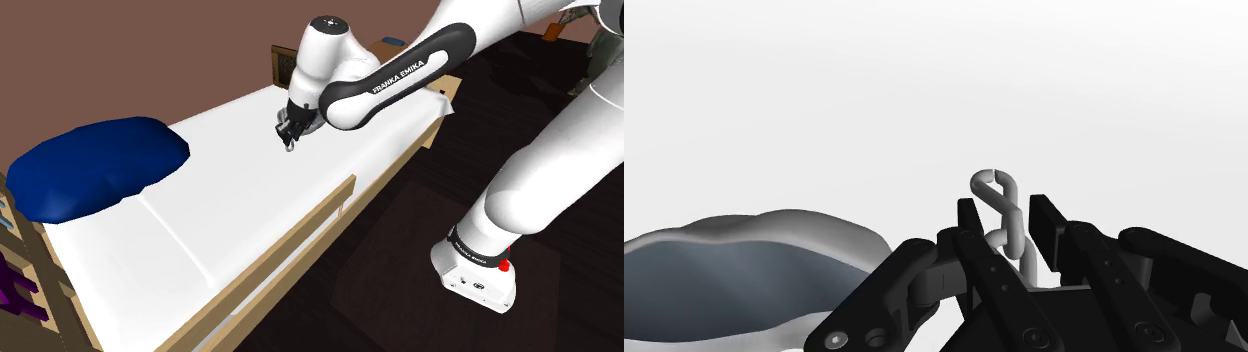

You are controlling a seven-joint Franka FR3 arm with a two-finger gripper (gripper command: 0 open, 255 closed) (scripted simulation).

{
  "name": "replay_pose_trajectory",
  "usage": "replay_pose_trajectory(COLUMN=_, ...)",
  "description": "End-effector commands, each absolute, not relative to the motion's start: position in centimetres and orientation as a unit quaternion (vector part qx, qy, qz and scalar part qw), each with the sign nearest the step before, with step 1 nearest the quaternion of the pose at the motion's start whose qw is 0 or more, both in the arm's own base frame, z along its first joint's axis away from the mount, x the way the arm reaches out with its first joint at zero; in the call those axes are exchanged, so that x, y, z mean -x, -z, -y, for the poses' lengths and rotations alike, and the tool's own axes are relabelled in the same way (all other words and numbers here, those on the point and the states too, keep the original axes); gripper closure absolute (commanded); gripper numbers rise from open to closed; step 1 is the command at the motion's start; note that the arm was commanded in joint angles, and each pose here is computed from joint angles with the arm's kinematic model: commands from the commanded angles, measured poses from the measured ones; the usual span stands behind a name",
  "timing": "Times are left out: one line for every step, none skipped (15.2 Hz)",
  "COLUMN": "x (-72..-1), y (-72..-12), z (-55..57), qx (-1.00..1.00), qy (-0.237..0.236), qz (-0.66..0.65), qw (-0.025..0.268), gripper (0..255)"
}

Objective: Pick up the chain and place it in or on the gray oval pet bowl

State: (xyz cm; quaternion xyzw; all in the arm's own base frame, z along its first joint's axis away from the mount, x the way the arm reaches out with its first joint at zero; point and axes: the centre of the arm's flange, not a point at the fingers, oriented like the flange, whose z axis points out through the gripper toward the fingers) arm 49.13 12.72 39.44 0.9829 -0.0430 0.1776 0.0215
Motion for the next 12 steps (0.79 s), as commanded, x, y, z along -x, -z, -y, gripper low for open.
replay_pose_trajectory(x=-49.1, y=-40.5, z=-12.8, qx=-0.983, qy=-0.177, qz=0.043, qw=0.021, gripper=255)
replay_pose_trajectory(x=-49.1, y=-41.1, z=-12.8, qx=-0.983, qy=-0.177, qz=0.043, qw=0.021, gripper=255)
replay_pose_trajectory(x=-49.1, y=-41.6, z=-12.8, qx=-0.983, qy=-0.177, qz=0.043, qw=0.021, gripper=255)
replay_pose_trajectory(x=-49.1, y=-42.1, z=-12.8, qx=-0.983, qy=-0.177, qz=0.043, qw=0.021, gripper=255)
replay_pose_trajectory(x=-49.1, y=-42.7, z=-12.8, qx=-0.983, qy=-0.177, qz=0.043, qw=0.021, gripper=255)
replay_pose_trajectory(x=-49.1, y=-43.2, z=-12.8, qx=-0.983, qy=-0.177, qz=0.043, qw=0.021, gripper=255)
replay_pose_trajectory(x=-49.1, y=-43.7, z=-12.8, qx=-0.983, qy=-0.177, qz=0.043, qw=0.021, gripper=255)
replay_pose_trajectory(x=-49.1, y=-44.2, z=-12.8, qx=-0.983, qy=-0.177, qz=0.043, qw=0.021, gripper=255)
replay_pose_trajectory(x=-49.1, y=-44.8, z=-12.8, qx=-0.983, qy=-0.177, qz=0.043, qw=0.021, gripper=255)
replay_pose_trajectory(x=-49.1, y=-45.3, z=-12.8, qx=-0.983, qy=-0.177, qz=0.043, qw=0.021, gripper=255)
replay_pose_trajectory(x=-49.1, y=-45.8, z=-12.8, qx=-0.983, qy=-0.177, qz=0.043, qw=0.021, gripper=255)
replay_pose_trajectory(x=-49.1, y=-46.3, z=-12.8, qx=-0.983, qy=-0.177, qz=0.043, qw=0.021, gripper=255)
